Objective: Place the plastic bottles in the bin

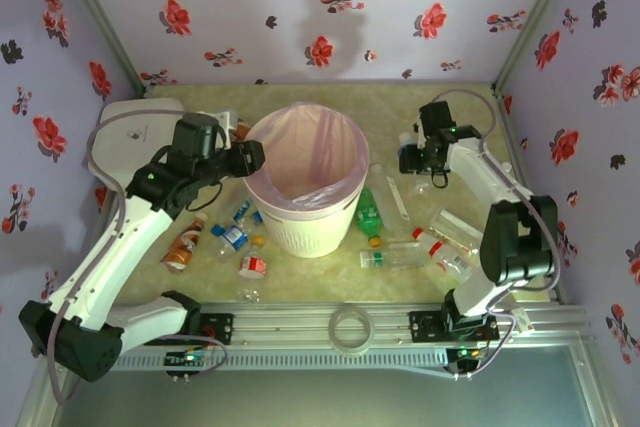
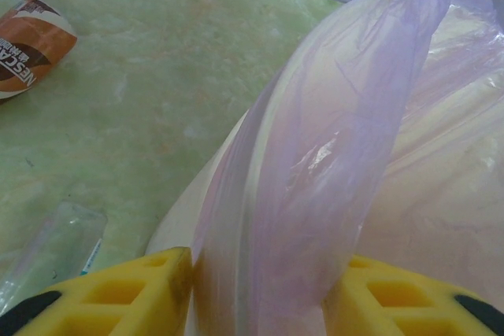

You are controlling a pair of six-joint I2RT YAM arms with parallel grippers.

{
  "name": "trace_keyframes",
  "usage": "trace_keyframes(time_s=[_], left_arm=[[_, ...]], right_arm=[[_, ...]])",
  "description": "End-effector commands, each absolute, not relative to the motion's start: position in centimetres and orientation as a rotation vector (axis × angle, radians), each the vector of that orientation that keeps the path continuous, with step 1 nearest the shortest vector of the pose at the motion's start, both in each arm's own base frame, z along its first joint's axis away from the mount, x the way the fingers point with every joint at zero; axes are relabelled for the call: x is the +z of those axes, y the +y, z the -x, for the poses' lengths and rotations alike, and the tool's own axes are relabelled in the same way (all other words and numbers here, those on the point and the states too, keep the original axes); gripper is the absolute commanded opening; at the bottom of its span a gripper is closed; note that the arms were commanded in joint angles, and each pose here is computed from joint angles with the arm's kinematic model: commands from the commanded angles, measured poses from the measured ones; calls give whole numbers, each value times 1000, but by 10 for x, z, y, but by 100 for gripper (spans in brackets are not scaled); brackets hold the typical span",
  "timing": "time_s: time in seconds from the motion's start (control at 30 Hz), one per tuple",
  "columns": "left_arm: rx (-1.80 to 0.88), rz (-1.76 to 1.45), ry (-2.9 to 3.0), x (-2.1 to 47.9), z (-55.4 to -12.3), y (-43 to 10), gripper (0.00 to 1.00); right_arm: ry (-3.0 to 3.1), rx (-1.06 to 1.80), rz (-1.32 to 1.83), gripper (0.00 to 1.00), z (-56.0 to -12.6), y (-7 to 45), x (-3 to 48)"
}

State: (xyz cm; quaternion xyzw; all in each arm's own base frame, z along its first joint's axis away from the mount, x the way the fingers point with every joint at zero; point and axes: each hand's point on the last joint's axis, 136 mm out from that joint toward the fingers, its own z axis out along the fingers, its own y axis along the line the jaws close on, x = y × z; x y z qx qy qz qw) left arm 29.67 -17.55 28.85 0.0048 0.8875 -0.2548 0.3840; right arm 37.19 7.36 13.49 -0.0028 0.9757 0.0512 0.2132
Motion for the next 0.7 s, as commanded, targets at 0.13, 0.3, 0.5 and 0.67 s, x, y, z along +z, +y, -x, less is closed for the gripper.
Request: trace_keyframes(time_s=[0.13,0.3,0.5,0.67], left_arm=[[-672,6,2243,290,-303,-182,46],[-681,18,2233,291,-307,-184,45],[-685,10,2236,288,-310,-189,44],[-679,9,2232,288,-312,-190,44]], right_arm=[[2492,191,61,55,-359,77,252],[2365,288,171,54,-342,103,325],[2217,402,374,54,-314,155,397],[2192,508,573,53,-300,213,406]])
